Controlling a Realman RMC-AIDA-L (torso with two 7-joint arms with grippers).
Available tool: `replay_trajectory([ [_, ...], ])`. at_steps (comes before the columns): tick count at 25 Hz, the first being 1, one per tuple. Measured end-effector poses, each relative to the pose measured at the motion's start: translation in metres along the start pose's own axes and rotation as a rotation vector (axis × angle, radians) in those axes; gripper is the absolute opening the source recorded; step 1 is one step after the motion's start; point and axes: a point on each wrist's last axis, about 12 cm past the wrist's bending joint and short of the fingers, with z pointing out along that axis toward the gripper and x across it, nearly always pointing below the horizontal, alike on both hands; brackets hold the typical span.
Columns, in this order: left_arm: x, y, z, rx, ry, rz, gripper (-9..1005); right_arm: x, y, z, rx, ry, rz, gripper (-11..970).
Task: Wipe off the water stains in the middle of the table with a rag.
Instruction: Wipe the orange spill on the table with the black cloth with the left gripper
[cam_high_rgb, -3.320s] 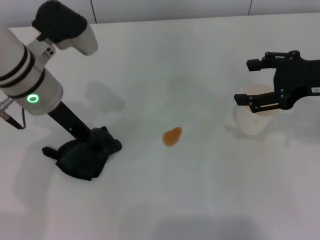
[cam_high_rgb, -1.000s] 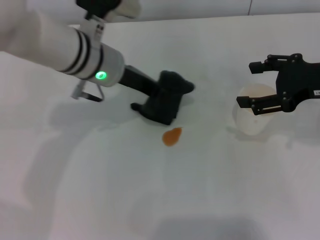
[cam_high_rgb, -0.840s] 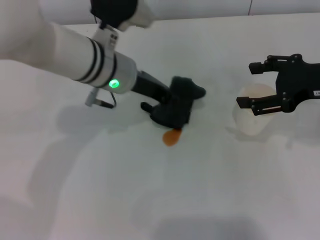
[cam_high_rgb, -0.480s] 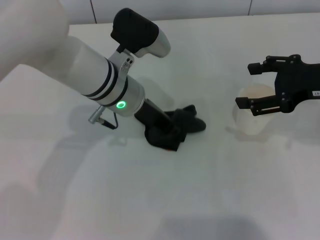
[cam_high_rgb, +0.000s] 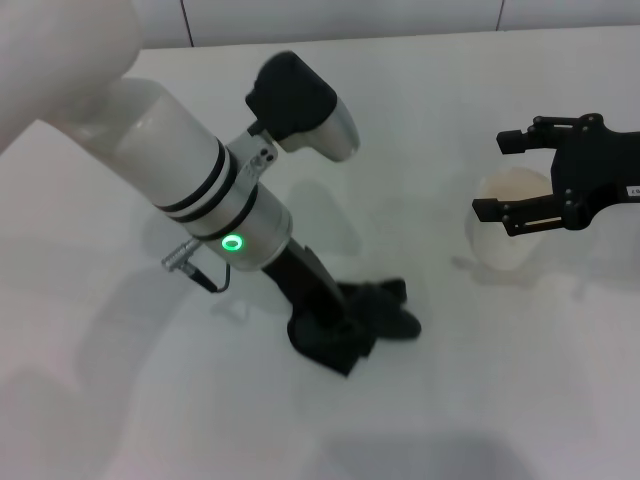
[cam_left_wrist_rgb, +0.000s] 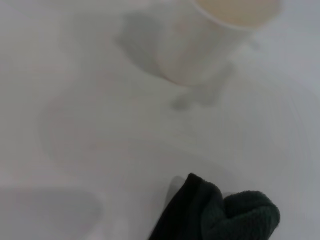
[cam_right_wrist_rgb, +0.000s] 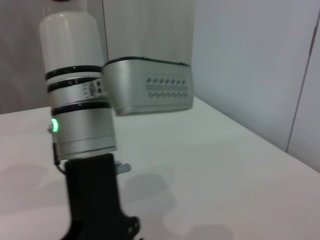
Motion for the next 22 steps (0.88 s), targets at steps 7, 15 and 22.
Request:
replay_trajectory([
  [7,0.003,-0.01,-0.005,0.081,0.048,0.022,98,0.0,0.0,0.0,0.001,0.0,0.002,873],
  [15,0.01,0.016,-0.024,-0.062,0.072,-0.17,105,0.0,0.0,-0.001,0.002,0.003,-0.001,873],
  [22,0.018,0.045,-0.048,-0.223,0.022,-0.384,114,0.0,-0.002,-0.003,0.009,0.0,-0.001,872],
])
